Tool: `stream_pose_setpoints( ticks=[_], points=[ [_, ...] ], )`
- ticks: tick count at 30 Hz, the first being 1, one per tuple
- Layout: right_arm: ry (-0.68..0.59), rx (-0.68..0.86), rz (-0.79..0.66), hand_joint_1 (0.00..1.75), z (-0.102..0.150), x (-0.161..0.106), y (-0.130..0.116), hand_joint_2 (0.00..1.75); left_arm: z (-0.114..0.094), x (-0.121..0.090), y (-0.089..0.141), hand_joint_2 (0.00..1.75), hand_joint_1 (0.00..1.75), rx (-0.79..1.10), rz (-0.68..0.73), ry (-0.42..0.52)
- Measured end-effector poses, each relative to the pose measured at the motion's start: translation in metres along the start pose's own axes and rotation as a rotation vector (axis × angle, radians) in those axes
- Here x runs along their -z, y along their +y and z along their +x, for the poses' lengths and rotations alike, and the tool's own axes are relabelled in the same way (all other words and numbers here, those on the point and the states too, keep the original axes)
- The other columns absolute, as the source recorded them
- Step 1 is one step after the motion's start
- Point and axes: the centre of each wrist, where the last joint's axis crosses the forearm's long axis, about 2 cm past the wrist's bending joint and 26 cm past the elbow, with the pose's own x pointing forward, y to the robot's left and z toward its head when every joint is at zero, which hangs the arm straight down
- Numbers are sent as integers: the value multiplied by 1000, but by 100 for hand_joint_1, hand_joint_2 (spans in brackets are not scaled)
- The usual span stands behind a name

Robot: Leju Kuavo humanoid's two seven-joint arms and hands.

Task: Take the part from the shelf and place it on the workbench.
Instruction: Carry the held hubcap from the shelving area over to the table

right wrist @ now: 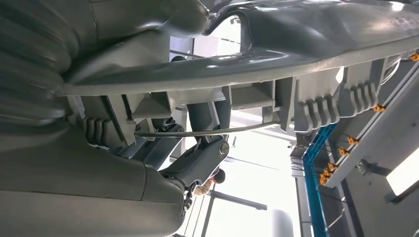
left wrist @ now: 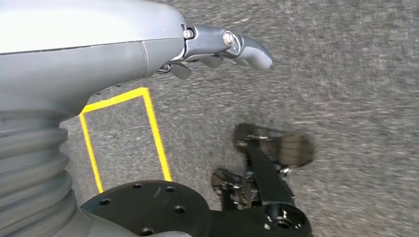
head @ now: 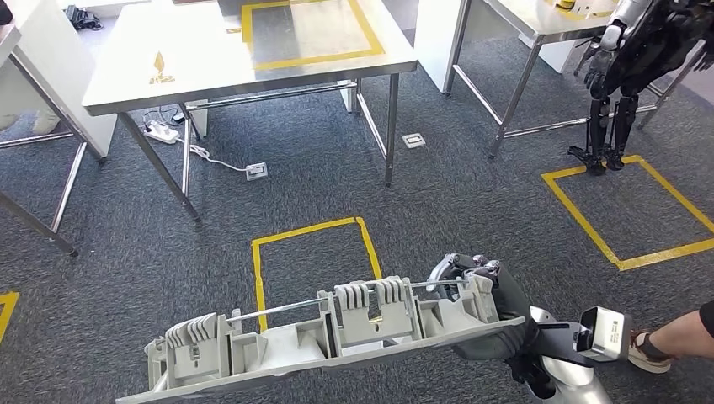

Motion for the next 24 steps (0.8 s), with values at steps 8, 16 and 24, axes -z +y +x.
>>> stream_pose_setpoints(
  ticks=[8,16,24],
  points=[
    [6,-5,5,175,0,4,-3,175,4,0,-2,175,0,-3,-3,-17],
    [18,-14,-2,175,0,1,-4,175,5,1,-2,175,0,-9,-5,-24],
    [21,-26,-2,175,0,-1,-3,175,4,1,-1,175,0,-16,-14,-24]
  ],
)
